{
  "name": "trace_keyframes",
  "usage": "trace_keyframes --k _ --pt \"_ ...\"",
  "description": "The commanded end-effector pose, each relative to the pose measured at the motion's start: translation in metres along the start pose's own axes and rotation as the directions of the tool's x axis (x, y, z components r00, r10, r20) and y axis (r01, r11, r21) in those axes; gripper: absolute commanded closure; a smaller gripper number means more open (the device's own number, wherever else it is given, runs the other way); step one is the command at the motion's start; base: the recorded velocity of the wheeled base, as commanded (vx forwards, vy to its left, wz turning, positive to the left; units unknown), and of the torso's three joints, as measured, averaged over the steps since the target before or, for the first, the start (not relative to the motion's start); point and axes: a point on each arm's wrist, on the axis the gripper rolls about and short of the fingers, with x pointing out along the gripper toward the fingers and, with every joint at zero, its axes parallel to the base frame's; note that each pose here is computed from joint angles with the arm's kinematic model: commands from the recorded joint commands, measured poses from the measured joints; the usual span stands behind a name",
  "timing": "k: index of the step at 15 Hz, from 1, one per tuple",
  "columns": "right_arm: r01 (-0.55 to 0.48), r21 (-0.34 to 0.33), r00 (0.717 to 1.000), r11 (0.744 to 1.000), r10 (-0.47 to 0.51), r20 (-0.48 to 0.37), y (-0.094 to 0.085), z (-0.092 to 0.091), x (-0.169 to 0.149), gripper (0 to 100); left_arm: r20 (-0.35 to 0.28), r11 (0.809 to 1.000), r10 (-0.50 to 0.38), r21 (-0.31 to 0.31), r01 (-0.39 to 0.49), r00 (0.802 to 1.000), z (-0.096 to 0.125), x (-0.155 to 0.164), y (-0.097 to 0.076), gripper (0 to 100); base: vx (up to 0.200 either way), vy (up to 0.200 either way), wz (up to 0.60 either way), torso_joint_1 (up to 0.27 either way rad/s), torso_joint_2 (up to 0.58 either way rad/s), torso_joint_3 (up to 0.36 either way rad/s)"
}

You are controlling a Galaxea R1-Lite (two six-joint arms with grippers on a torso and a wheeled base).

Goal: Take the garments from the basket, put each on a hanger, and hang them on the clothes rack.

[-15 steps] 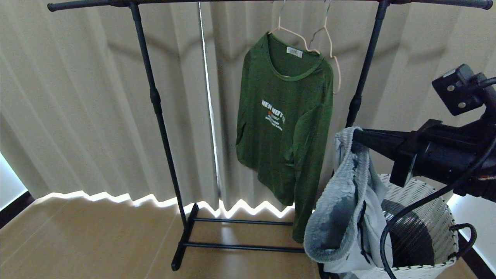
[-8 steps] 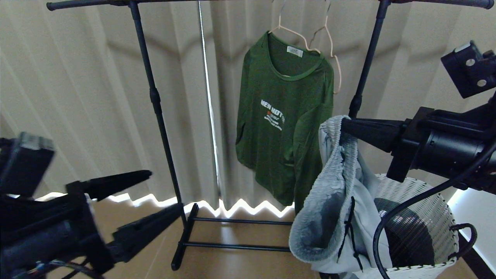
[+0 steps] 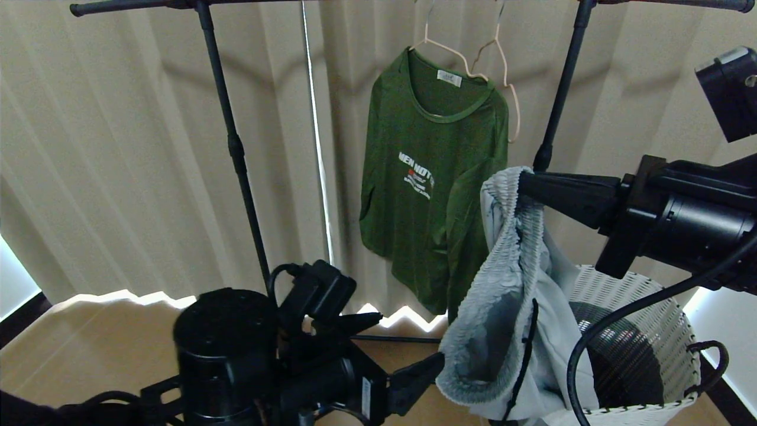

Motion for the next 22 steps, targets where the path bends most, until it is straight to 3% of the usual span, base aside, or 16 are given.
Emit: trace_keyframes --k 1,5,10,11,15,17,19,22 --pt "-0.003 0.001 1.0 1.0 0.003 0.002 0.001 0.0 -0.001 100 -0.077 1.0 0.008 -0.011 -0.009 0.997 -0.022 0.028 0.002 0 0.0 0.0 0.0 0.0 0.0 0.0" --pt "-0.003 0.001 1.0 1.0 0.003 0.007 0.001 0.001 -0.002 100 -0.097 0.997 0.064 -0.033 -0.068 0.993 -0.033 0.053 0.007 0 0.0 0.0 0.0 0.0 0.0 0.0" --pt "-0.002 -0.001 1.0 1.0 0.002 0.01 0.0 0.002 -0.003 100 -0.111 0.995 0.089 -0.031 -0.093 0.99 -0.038 0.054 0.009 0 0.0 0.0 0.0 0.0 0.0 0.0" --pt "0.0 -0.001 1.0 1.0 0.0 0.01 0.001 0.002 -0.003 100 -0.114 0.995 0.093 -0.029 -0.097 0.989 -0.039 0.053 0.01 100 0.0 0.0 0.0 0.0 0.0 0.0" --pt "0.003 -0.003 1.0 1.0 -0.003 0.011 0.001 0.002 -0.005 100 -0.12 0.993 0.121 0.011 -0.121 0.985 -0.04 0.03 0.009 100 0.0 0.0 0.0 0.0 0.0 0.0" --pt "0.014 -0.003 1.0 1.0 -0.014 -0.004 -0.001 -0.002 -0.004 100 -0.041 0.991 0.135 0.03 -0.134 0.99 -0.02 0.006 0.01 100 0.0 0.0 0.0 0.0 0.0 0.0" --pt "0.018 -0.004 1.0 1.0 -0.019 -0.017 -0.003 -0.005 -0.001 100 0.043 0.98 0.195 0.042 -0.197 0.98 0.008 -0.017 0.024 100 0.0 0.0 0.0 0.0 0.0 0.0" --pt "0.017 -0.008 1.0 1.0 -0.017 0.012 -0.006 -0.007 0.015 100 0.119 0.926 0.374 0.01 -0.378 0.92 0.077 -0.077 0.051 100 0.0 0.0 0.0 0.0 0.0 0.0"
